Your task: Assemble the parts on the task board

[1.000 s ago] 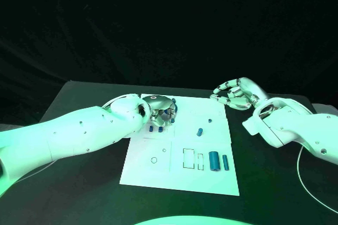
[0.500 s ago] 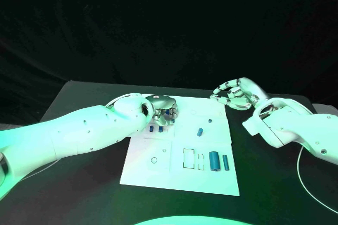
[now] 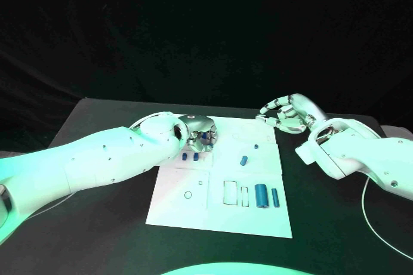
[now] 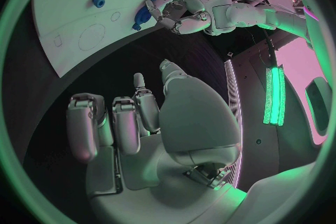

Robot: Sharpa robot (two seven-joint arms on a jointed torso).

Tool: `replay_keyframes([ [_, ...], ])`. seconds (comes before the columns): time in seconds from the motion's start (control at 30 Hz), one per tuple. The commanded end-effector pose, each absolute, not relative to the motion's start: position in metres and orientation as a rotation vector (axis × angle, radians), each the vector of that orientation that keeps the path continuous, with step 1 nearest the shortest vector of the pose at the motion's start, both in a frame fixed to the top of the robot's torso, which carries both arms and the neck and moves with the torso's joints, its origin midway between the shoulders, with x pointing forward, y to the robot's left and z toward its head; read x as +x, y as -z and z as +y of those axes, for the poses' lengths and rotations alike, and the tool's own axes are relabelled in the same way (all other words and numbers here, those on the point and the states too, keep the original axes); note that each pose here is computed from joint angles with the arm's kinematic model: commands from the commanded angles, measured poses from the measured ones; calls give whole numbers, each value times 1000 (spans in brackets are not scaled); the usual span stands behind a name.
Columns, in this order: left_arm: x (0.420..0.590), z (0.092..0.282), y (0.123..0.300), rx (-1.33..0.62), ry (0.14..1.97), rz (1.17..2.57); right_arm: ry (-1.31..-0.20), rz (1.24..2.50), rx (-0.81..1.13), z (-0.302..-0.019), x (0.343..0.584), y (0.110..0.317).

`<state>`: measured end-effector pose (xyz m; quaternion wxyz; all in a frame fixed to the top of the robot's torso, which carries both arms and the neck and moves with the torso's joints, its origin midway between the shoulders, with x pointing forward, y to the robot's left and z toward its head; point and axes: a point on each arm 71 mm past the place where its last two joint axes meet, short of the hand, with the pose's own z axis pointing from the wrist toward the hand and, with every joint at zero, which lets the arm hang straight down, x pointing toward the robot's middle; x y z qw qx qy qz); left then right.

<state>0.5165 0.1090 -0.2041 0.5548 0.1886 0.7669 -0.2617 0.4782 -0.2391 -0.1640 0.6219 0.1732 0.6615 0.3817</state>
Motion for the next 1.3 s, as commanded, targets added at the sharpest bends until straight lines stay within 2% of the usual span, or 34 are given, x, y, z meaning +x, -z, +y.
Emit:
replay_keyframes([
  [0.03,515,111,215,450,581,1885,-886,1530,385,-237,478,165],
  [0.37,516,112,215,442,579,1884,-886,1530,384,-237,478,165],
  [0.77,514,115,208,388,649,1822,-886,1529,384,-237,478,165],
  [1.3,508,151,179,268,705,1731,-879,1524,389,-241,478,164],
])
